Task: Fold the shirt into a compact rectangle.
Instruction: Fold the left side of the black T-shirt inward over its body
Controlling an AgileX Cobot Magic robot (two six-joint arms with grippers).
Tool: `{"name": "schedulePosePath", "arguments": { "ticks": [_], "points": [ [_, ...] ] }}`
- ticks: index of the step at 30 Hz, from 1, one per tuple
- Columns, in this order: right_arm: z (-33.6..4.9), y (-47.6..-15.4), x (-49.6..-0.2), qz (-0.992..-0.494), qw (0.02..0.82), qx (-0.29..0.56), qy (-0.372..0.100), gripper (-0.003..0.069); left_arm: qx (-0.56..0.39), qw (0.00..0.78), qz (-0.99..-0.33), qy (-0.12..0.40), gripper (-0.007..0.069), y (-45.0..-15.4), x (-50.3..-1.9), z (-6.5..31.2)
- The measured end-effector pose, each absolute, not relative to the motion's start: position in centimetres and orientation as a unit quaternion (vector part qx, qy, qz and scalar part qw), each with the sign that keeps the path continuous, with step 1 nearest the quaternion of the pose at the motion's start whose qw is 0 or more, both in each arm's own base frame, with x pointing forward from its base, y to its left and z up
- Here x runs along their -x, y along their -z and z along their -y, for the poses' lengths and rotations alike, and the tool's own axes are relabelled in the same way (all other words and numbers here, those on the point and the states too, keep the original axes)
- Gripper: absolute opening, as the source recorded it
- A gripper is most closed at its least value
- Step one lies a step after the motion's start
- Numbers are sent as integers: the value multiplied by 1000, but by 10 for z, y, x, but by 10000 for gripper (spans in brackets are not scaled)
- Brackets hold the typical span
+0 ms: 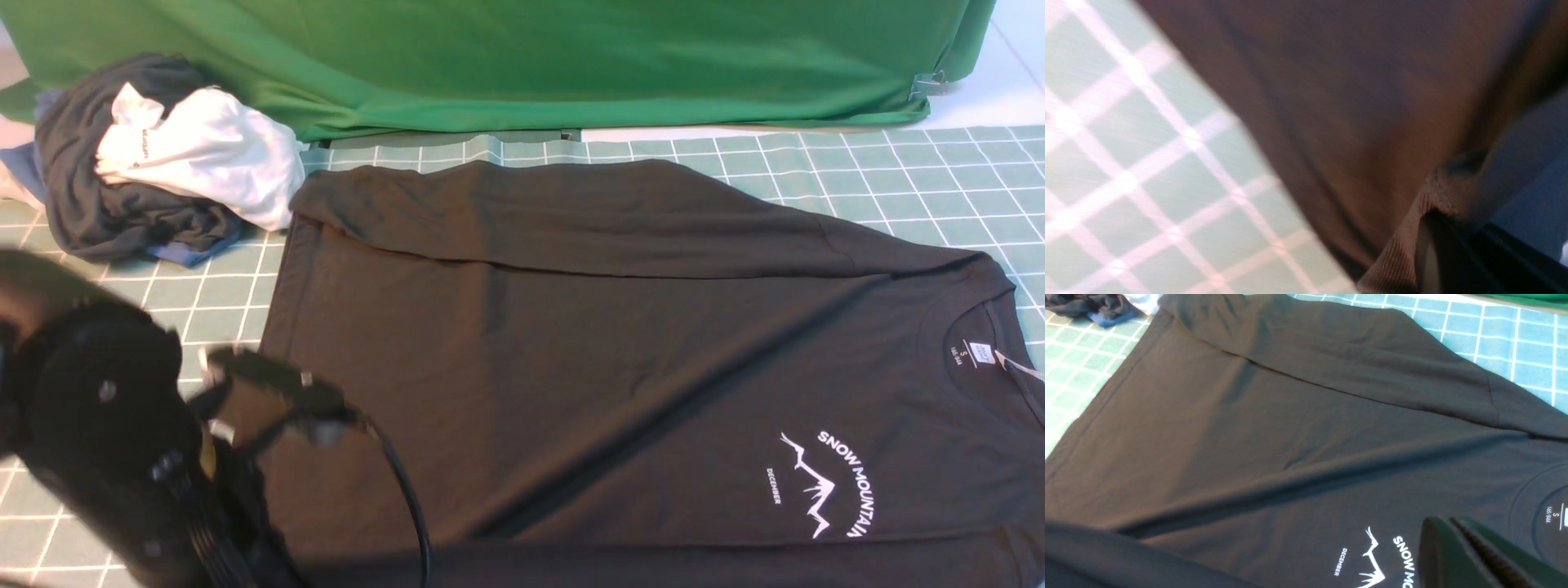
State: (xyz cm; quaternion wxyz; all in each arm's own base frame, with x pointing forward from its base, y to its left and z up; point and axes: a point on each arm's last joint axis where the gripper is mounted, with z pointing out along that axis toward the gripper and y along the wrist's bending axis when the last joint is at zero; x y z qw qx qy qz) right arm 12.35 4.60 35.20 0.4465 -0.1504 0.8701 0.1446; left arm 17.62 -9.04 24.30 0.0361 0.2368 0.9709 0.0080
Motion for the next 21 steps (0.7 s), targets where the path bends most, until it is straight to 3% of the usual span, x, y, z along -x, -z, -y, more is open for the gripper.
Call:
{"name": "schedulePosePath", "arguments": {
  "ticks": [7,11,21],
  "points": [
    [-46,-352,-124,-869,449,150,-144,21,-236,150,-957,-74,14,-298,-219,88],
    [-46,-352,-124,-869,449,150,-145,24,-220,169,-957,-80,14,-307,-250,84],
    [-47,-353,-124,-869,449,148,-150,33,-207,135,-964,-99,18,-260,-313,77]
  ]
}}
